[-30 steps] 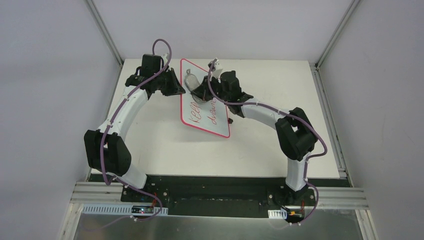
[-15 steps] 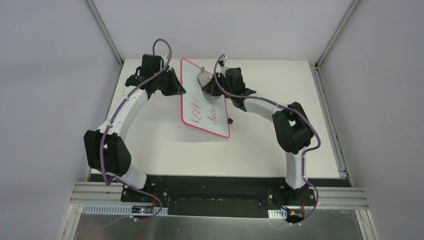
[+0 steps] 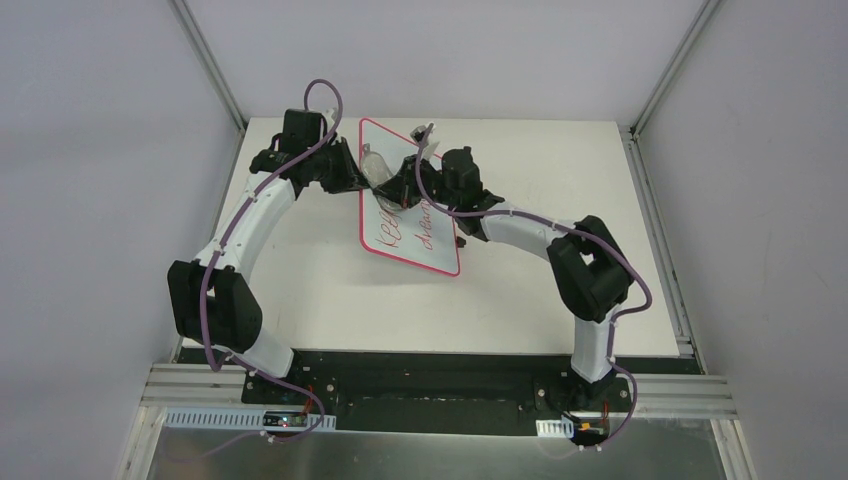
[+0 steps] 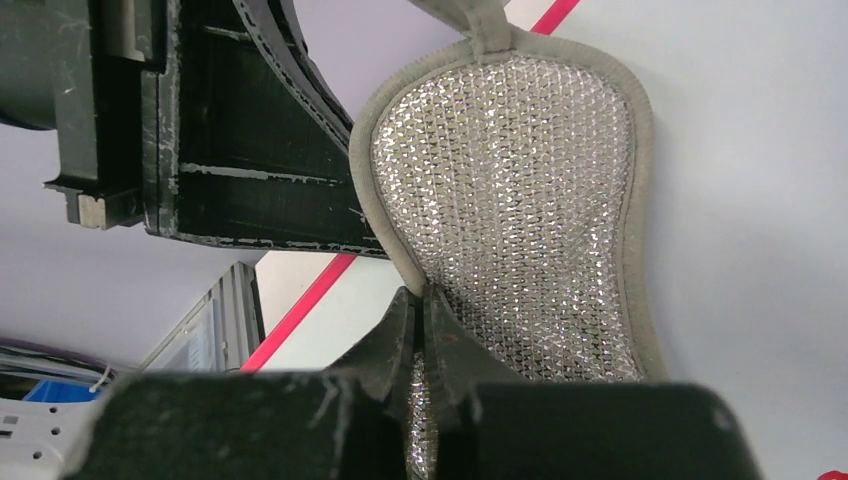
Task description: Erase the whiteboard
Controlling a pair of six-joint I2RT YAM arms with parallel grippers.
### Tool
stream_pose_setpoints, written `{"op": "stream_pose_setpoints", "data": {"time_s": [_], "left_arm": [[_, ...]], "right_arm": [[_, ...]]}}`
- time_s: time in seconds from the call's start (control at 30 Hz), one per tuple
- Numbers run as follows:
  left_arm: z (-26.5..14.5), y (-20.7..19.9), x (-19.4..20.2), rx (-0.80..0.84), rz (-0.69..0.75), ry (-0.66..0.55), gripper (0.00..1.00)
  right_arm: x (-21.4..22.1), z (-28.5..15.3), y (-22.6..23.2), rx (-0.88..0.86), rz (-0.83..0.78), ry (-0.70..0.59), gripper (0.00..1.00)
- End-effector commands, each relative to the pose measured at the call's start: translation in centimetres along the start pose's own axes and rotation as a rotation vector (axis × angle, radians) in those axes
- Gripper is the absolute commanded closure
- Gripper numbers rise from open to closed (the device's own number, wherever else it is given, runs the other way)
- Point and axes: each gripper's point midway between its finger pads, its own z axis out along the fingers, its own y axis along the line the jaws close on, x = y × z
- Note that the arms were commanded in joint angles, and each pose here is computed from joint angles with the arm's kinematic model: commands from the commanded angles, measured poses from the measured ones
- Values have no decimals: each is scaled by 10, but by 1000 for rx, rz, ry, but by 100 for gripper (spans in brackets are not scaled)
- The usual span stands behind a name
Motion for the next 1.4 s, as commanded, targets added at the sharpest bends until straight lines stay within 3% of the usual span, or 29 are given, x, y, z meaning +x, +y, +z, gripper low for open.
{"op": "stream_pose_setpoints", "data": {"time_s": [0.0, 0.2, 0.33, 0.5, 0.67, 0.87, 1.1, 1.23, 1.37], "left_arm": [[2, -17, -1, 61, 70, -18, 100], [2, -17, 0, 62, 67, -15, 100], [2, -17, 0, 61, 70, -16, 100], [3, -16, 0, 59, 70, -14, 100], [4, -15, 0, 58, 69, -12, 100], [5, -15, 1, 57, 68, -8, 100], [4, -15, 0, 57, 69, -13, 100], [4, -15, 1, 57, 68, -10, 100], [4, -15, 0, 55, 70, -12, 100]], "right_arm": [[50, 13, 27, -72, 125, 138, 100], [47, 6, -84, 301, 380, 38, 100], [50, -6, -124, 394, 475, 37, 100], [43, -22, -143, 442, 488, 14, 100], [37, -18, -124, 334, 461, 33, 100], [35, 3, -47, 98, 331, 72, 100], [26, 3, 50, -26, 214, -43, 100], [31, 5, 53, -46, 238, -54, 100], [33, 0, 13, 107, 278, -84, 100]]}}
